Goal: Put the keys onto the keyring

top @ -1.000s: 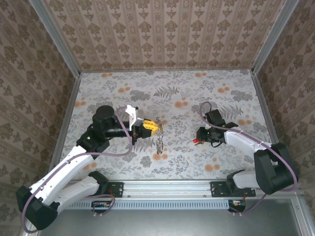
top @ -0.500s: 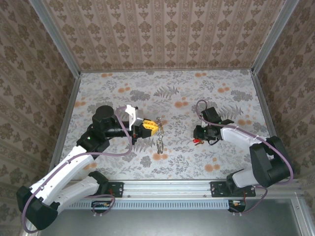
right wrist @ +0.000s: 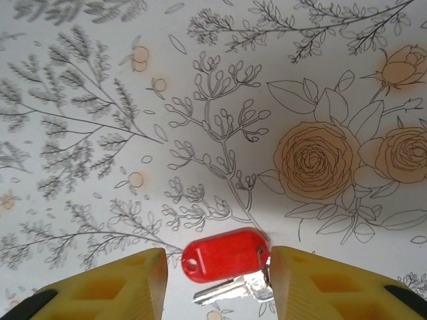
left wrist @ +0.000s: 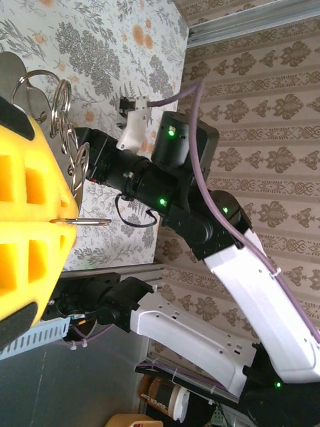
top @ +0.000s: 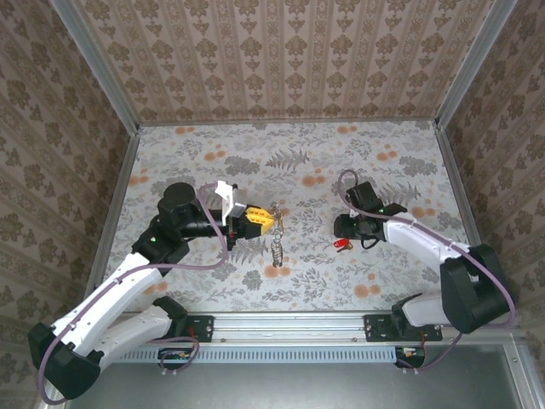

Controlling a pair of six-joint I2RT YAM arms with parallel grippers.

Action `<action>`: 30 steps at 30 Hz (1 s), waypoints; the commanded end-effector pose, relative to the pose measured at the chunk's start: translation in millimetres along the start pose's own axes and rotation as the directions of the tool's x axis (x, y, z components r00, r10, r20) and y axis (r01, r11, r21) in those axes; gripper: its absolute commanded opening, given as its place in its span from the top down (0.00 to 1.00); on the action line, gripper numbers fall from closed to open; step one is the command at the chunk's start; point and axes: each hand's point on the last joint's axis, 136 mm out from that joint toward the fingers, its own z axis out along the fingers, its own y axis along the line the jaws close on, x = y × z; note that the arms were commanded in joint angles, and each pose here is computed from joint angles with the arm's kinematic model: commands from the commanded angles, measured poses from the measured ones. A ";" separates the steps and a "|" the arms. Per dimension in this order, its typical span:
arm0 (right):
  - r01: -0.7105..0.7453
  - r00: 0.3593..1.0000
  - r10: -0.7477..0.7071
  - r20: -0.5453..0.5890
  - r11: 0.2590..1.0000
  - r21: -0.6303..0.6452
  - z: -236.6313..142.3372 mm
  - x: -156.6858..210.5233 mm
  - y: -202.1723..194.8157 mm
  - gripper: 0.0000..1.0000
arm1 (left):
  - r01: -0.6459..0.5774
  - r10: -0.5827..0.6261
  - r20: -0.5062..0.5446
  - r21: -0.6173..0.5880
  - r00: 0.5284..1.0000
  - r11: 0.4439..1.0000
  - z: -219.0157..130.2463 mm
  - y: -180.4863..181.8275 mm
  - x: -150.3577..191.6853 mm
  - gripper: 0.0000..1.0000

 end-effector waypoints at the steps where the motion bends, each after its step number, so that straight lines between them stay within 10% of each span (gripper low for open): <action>1: 0.012 0.997 -0.006 -0.082 0.998 0.067 11.0 9.2 -11.1 0.56 | -0.061 0.059 0.072 0.031 0.996 0.998 -9.3 -16.0 -22.3 1.00; 20: 0.013 0.981 0.016 -0.193 0.989 0.147 31.5 26.4 -22.1 0.85 | -0.164 0.148 0.198 0.068 0.969 0.984 -33.1 -52.4 -53.9 1.00; 30: 0.188 0.982 -0.184 -0.042 0.966 0.177 -8.9 10.7 22.1 1.00 | -0.149 0.131 0.195 0.078 0.972 0.986 -30.1 -49.7 -52.2 1.00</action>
